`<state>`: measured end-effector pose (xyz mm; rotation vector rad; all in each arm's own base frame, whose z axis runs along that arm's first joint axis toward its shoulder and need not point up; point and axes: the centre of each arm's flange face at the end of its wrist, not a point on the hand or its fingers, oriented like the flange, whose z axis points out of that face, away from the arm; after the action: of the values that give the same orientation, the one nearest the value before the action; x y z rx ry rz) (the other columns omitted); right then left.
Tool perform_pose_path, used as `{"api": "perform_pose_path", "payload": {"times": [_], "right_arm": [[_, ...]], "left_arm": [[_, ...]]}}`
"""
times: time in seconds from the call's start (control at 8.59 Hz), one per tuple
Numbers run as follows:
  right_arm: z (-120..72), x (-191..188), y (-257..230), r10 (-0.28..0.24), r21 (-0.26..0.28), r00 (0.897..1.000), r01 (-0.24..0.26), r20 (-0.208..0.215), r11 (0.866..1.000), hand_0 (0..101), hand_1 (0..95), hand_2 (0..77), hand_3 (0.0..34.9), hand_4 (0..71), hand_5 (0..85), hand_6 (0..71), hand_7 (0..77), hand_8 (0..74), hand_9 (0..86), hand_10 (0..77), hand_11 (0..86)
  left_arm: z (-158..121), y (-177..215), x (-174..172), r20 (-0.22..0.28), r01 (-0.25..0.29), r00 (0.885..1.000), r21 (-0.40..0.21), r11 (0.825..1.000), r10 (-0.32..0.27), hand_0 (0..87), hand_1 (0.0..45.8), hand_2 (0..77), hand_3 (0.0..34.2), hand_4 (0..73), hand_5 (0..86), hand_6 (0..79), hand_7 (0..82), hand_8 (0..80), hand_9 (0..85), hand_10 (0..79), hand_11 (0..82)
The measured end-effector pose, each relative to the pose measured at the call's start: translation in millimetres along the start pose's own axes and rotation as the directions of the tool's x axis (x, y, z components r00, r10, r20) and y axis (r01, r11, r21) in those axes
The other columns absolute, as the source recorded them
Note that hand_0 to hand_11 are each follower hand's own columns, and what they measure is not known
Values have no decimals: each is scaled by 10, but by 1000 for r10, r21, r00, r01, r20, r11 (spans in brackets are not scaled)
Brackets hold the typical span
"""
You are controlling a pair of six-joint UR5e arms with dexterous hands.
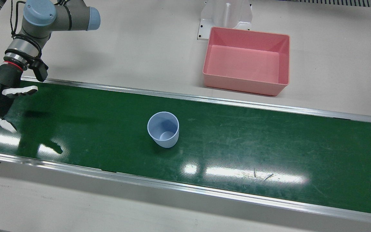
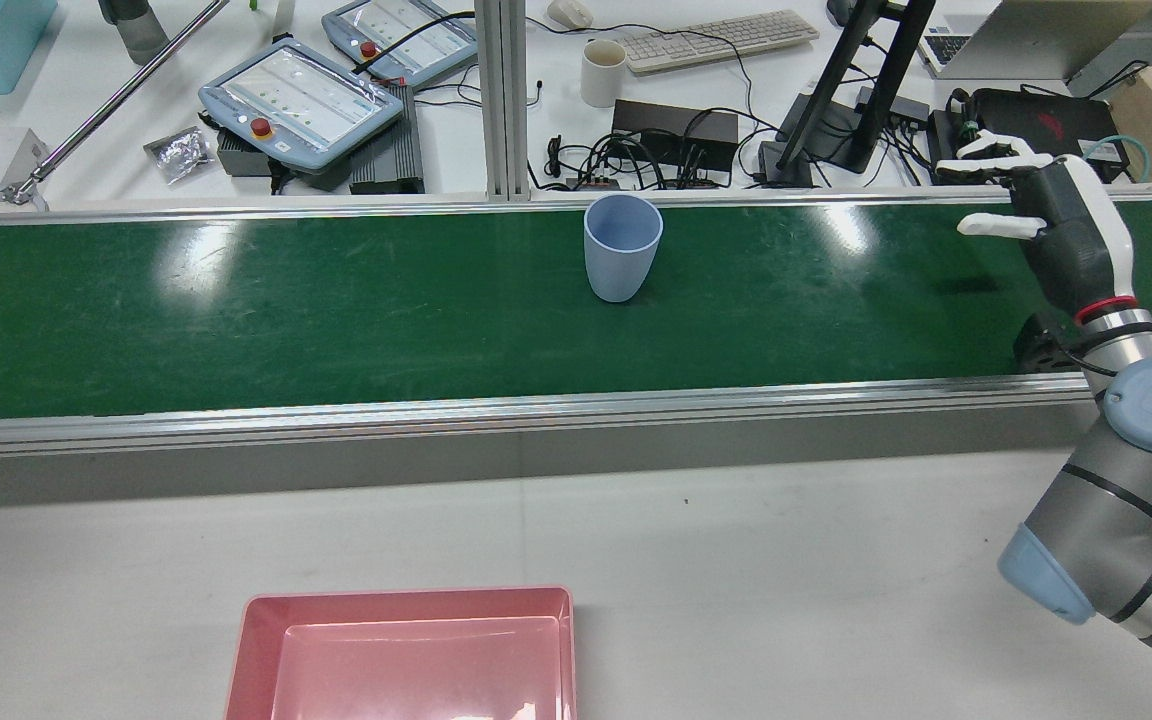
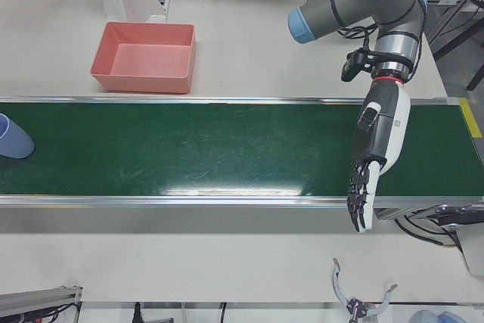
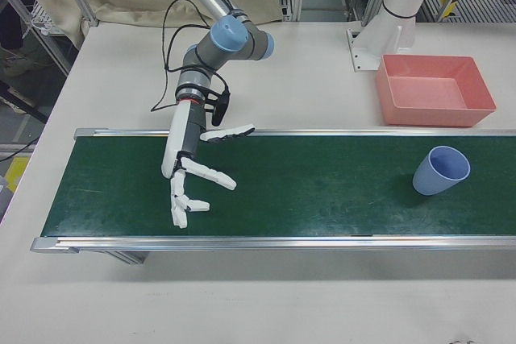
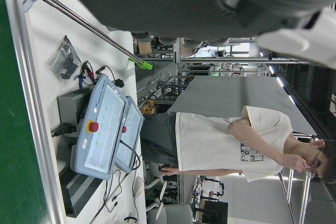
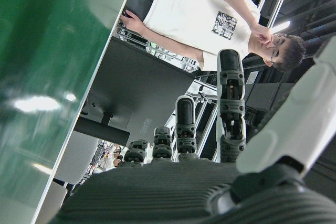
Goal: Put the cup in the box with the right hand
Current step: 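Move the open right hand toward the arriving blue cup on the belt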
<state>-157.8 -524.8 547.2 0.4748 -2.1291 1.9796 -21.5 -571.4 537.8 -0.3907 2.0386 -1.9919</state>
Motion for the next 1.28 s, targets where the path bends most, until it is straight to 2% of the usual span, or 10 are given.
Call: {"api": "perform_pose_path", "payload": {"times": [0.23,0.58,0.93,1.28], "right_arm": [[141,145,295,2,-25,1000,-2,-7,1000,425,5,11,0,518,5,109,491,60,153,49,54],[144,208,394,-1,-32,1000,1,-17,999,425,5,11,0,518,5,109,491,54,164,27,38],[9,228,483,-5,-45,999,3,-38,999,425,5,11,0,513,5,93,442,44,147,16,22],[-155,202,475,-31,-48,998,28,-61,998,425,5,11,0,518,5,93,420,44,136,11,16]], "left_arm": [[-1,0,2,0,0,1000,0,1000,0,0,5,5,0,0,0,0,0,0,0,0,0],[-2,0,5,-1,0,1000,0,1000,0,0,5,5,0,0,0,0,0,0,0,0,0],[-3,0,7,-1,0,1000,0,1000,0,0,5,5,0,0,0,0,0,0,0,0,0],[-2,0,3,-1,0,1000,0,1000,0,0,5,5,0,0,0,0,0,0,5,0,0]]}}
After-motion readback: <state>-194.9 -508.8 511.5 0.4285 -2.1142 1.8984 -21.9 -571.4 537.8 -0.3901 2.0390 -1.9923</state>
